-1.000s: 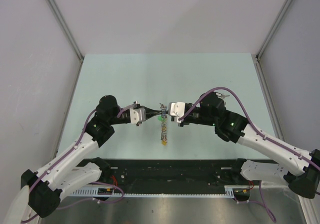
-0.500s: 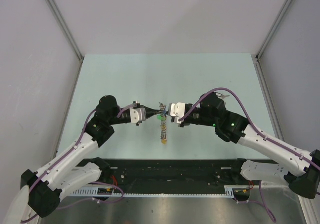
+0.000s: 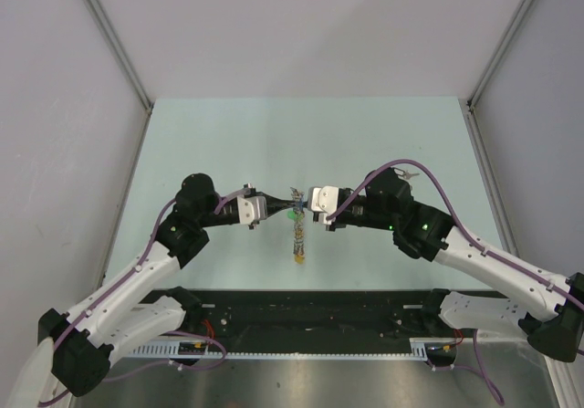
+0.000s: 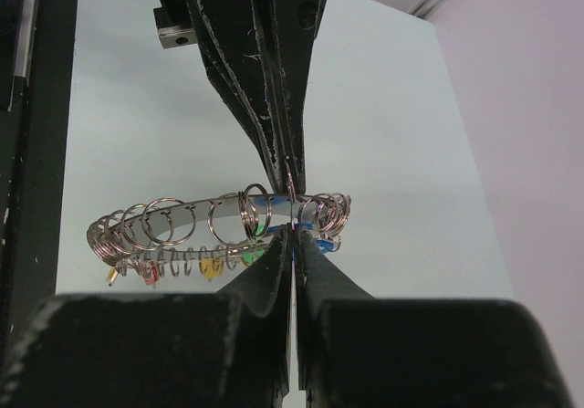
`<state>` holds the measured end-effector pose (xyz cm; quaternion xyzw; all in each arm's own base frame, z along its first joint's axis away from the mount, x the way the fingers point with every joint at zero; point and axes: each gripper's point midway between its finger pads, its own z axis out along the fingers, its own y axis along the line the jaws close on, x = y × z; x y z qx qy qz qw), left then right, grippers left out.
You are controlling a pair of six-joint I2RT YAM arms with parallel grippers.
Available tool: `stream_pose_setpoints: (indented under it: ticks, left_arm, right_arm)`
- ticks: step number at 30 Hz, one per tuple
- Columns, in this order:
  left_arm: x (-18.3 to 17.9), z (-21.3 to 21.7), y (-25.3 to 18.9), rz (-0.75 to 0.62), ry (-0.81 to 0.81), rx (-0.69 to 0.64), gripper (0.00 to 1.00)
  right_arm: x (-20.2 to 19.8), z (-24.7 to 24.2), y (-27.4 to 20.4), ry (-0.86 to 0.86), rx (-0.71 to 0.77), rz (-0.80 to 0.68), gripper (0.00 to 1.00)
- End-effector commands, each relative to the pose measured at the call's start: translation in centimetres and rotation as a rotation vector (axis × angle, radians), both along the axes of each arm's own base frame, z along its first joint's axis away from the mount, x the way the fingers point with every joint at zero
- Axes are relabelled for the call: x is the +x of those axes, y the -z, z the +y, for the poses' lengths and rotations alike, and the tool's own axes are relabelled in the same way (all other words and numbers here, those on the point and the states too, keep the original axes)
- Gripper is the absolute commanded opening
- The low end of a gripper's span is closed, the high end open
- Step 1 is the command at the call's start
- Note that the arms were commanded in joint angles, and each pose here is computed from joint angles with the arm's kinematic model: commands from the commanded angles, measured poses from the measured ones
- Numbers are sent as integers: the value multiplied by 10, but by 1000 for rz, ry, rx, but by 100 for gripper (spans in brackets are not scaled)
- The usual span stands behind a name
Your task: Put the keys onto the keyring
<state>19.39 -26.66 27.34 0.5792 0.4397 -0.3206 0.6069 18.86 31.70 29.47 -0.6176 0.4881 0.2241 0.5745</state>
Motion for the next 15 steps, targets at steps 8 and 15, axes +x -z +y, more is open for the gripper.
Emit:
stream_pose_setpoints:
  ticks: [8, 15]
  left_arm:
    - [-6, -2, -28, -87, 35, -53, 0]
    - [-7, -3, -27, -82, 41, -50, 0]
  right_arm:
    - [3, 4, -36, 5, 82, -57, 0]
    - [3, 5, -35, 5, 82, -57, 0]
